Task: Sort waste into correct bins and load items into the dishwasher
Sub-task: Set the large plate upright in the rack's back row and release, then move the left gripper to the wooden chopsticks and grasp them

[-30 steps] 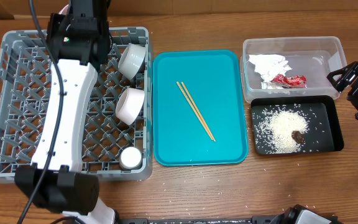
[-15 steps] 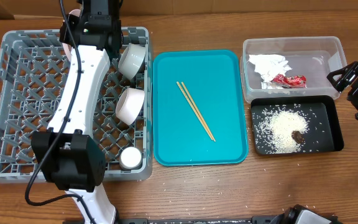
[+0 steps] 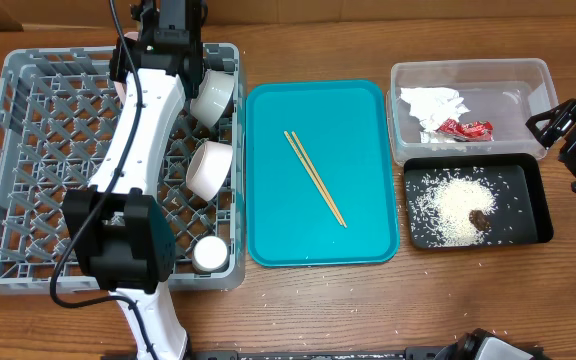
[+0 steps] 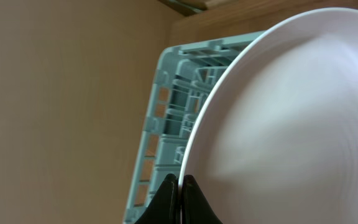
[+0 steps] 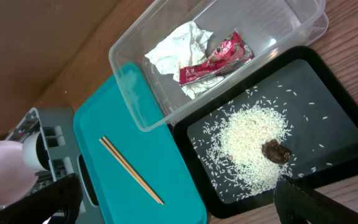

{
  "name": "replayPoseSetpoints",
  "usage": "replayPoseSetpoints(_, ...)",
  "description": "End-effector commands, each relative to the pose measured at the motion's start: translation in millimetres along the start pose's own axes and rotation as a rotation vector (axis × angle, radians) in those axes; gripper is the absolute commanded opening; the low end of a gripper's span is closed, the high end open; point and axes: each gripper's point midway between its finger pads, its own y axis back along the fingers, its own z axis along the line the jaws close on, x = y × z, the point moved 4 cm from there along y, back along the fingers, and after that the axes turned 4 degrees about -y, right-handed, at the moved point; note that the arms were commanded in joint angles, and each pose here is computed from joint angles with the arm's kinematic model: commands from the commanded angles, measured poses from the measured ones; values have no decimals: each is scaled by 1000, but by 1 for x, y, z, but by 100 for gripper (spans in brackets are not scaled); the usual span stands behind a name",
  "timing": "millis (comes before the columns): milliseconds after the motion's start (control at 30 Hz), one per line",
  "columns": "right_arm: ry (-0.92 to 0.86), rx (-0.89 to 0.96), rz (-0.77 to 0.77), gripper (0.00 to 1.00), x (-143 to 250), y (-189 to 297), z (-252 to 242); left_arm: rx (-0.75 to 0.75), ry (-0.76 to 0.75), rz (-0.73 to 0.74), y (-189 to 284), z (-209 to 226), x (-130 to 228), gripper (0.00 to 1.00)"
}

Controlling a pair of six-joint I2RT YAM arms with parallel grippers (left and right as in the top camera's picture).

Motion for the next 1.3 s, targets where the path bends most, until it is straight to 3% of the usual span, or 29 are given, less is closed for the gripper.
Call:
replayPoseSetpoints(0, 6, 2, -22, 100, -4, 4, 2, 67, 37, -6, -3, -16, -3, 4)
replayPoseSetpoints(67, 6, 2, -22, 100, -4, 4, 2, 92, 42, -8, -4, -21, -3, 5)
replayPoseSetpoints(133, 6, 2, -22, 100, -4, 4, 2, 134, 50, -13, -3, -26, -4, 15)
replayPoseSetpoints(200, 6, 2, -22, 100, -4, 4, 2, 199, 46, -21, -2, -35, -4, 41)
replayPoseSetpoints(267, 6, 2, -22, 100, -4, 4, 2, 268, 42, -29, 0, -44, -5, 59)
replayPoseSetpoints(333, 6, 2, -22, 100, -4, 4, 2, 311, 37, -31, 2, -49, -5, 76)
replayPoseSetpoints(400, 6, 2, -22, 100, -4, 4, 2, 323, 36, -32, 3, -49, -5, 84)
replayPoseSetpoints(633, 6, 2, -22, 100, -4, 4, 2, 494, 112, -75, 46, -16, -24, 89)
replayPoseSetpoints(833, 6, 2, -22, 100, -4, 4, 2, 972, 157, -240, 140, 14, -46, 93)
replayPoseSetpoints(1000, 6, 2, -22, 100, -4, 4, 2, 1304, 93, -222, 204, -6, -31, 99)
replayPoseSetpoints(1133, 6, 2, -22, 100, -4, 4, 2, 1376, 2, -141, 234, -46, -17, 99)
replayPoseSetpoints(1267, 6, 2, -22, 100, -4, 4, 2, 1221, 124, 120, 238, -89, 7, 100)
